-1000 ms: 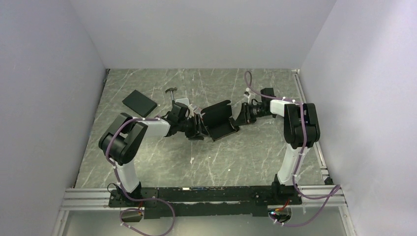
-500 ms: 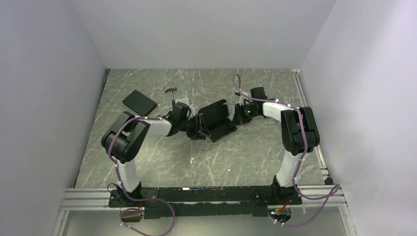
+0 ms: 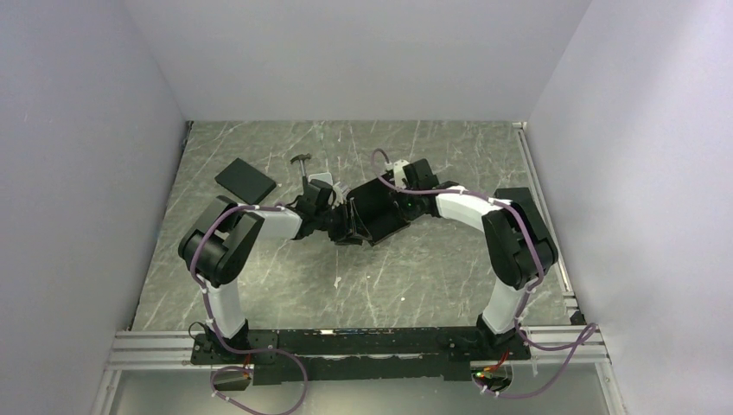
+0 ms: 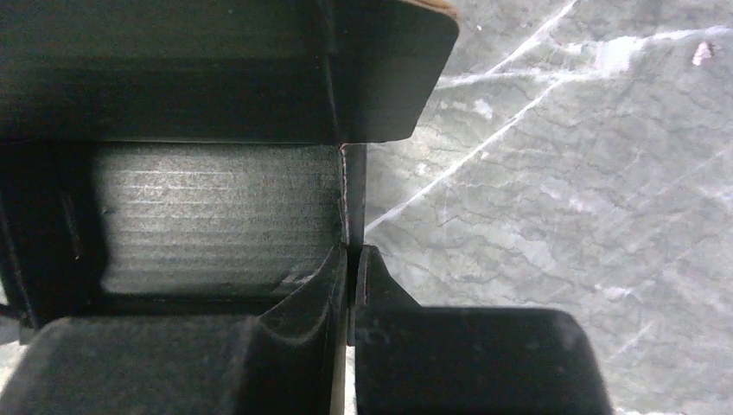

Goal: Fold the paper box
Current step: Fold the paper box at the center of the board.

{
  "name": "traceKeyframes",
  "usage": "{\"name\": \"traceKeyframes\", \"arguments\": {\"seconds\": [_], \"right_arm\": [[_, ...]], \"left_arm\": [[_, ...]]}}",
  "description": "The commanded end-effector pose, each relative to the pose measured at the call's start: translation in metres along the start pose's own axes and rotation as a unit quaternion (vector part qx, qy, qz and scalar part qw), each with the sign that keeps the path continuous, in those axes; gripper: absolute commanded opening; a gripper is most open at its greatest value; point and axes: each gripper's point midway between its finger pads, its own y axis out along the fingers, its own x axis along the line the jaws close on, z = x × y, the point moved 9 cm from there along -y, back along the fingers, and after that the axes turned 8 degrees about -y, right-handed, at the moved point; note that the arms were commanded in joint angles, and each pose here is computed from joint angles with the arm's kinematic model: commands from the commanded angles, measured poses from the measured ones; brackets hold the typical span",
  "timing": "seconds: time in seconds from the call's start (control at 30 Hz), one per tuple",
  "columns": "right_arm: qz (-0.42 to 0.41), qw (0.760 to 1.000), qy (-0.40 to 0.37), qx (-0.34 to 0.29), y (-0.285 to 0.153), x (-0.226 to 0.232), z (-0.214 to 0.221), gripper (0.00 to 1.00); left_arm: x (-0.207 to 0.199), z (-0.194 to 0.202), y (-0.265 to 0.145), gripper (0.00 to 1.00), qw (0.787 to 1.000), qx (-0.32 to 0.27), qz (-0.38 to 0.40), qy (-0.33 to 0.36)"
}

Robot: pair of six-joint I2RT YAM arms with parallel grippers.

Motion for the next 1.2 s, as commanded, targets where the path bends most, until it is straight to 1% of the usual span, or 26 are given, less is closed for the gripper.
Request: {"name": "traceKeyframes", "arguments": {"seconds": [0.0,0.1,0.17,0.2,0.27,0.37,0.5,0.57,0.7,0.8,0.83,0.9,0.93,1.07,1.17], "right_arm": [[0.076,0.996,-0.039,0.016,0.006,-0.007,0.002,0.05],[0.082,0.995,-0.048,0.016,0.008,-0.007,0.000,0.10],[0.085,0.995,-0.054,0.017,0.009,-0.006,-0.001,0.11],[0.089,0.994,-0.061,0.020,0.011,-0.004,0.000,0.09],[0.095,0.992,-0.073,0.029,0.014,-0.001,0.000,0.00],[0.118,0.987,-0.101,0.045,0.018,0.006,0.002,0.00],[0.163,0.973,-0.151,0.064,0.025,0.012,0.004,0.00],[0.169,0.968,-0.171,0.073,0.029,0.016,0.007,0.00],[0.133,0.971,-0.177,0.086,0.034,0.025,0.010,0.00],[0.071,0.980,-0.163,0.091,0.036,0.035,0.011,0.00],[0.039,0.984,-0.150,0.090,0.036,0.037,0.009,0.01],[0.013,0.989,-0.118,0.085,0.033,0.030,0.007,0.08],[0.017,0.990,-0.113,0.083,0.031,0.026,0.007,0.12],[0.004,0.995,-0.075,0.065,0.022,0.009,0.003,0.17],[0.008,0.996,-0.068,0.052,0.018,0.004,0.001,0.21]], "left_arm": [[-0.010,-0.003,0.002,0.49,1.000,-0.002,0.025,0.009],[-0.008,-0.003,0.003,0.49,1.000,-0.002,0.026,0.006],[-0.007,-0.003,0.004,0.49,1.000,-0.002,0.028,0.005],[-0.007,-0.002,0.004,0.49,1.000,-0.001,0.029,0.004],[-0.006,-0.003,0.006,0.49,1.000,0.000,0.031,0.003],[-0.006,-0.002,0.005,0.49,0.999,0.000,0.032,0.003],[-0.006,-0.001,0.004,0.49,1.000,-0.002,0.031,0.003],[-0.006,-0.001,0.004,0.49,0.999,-0.001,0.033,0.003],[-0.007,-0.001,0.003,0.49,0.999,-0.001,0.034,0.004],[-0.006,-0.001,0.002,0.50,0.999,-0.002,0.031,0.003],[-0.007,-0.001,0.001,0.50,0.999,-0.003,0.032,0.003],[-0.007,0.000,0.000,0.50,1.000,-0.004,0.031,0.004],[-0.008,0.000,-0.001,0.50,0.999,-0.005,0.031,0.004],[-0.008,0.000,-0.003,0.51,1.000,-0.007,0.031,0.002],[-0.008,-0.001,-0.003,0.51,0.999,-0.007,0.032,0.003]]}}
